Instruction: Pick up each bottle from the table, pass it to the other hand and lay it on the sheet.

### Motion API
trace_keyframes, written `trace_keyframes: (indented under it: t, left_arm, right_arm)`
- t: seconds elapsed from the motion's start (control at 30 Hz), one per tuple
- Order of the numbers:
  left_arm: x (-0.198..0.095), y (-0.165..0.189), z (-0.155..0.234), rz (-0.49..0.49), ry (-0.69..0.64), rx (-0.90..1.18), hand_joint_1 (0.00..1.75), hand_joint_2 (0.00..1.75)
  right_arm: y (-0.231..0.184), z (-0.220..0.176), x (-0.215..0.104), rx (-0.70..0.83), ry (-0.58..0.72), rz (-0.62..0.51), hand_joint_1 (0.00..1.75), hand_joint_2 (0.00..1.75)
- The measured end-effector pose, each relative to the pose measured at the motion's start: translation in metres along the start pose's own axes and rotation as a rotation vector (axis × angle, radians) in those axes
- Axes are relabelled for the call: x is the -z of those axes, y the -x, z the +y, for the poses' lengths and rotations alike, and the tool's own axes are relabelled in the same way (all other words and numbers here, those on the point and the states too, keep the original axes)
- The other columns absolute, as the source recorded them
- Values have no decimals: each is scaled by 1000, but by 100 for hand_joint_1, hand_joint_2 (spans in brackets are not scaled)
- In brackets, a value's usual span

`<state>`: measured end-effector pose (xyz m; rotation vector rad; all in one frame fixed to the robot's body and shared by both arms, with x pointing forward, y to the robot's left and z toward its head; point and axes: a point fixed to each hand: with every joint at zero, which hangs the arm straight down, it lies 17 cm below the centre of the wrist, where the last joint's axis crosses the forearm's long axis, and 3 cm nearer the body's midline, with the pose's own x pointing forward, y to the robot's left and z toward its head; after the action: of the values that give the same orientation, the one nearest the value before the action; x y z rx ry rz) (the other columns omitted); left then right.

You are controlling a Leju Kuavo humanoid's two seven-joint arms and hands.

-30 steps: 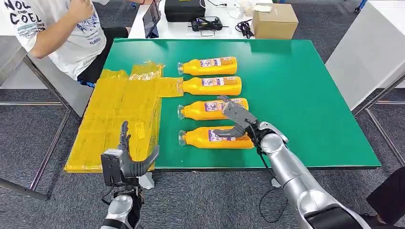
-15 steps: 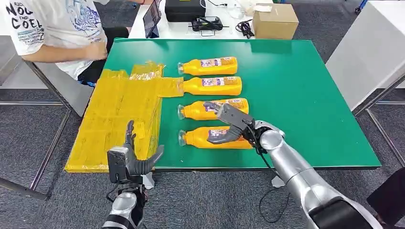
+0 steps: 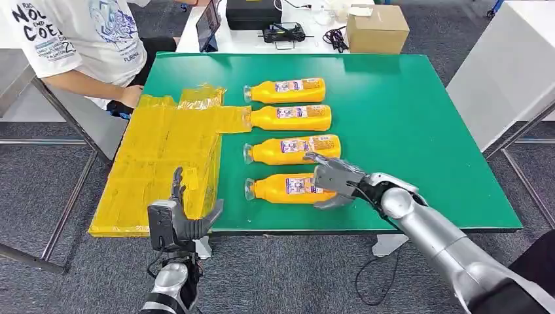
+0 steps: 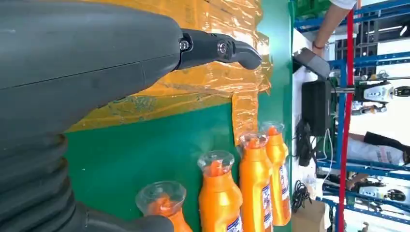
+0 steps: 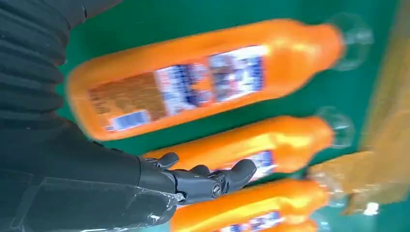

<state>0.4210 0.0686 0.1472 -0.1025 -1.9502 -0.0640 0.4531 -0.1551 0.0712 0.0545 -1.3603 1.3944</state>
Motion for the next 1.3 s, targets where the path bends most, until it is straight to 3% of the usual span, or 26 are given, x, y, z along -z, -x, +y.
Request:
trace_keyframes:
  t: [0.43, 1.3]
  left_arm:
    - [-1, 3, 1, 14, -5, 8, 0, 175]
    - [-4, 6, -3, 28, 18, 11, 0, 175]
  right_arm:
    - [35, 32, -22, -145, 3, 117, 0, 175]
    - [39, 33, -9, -199, 88, 142, 0, 175]
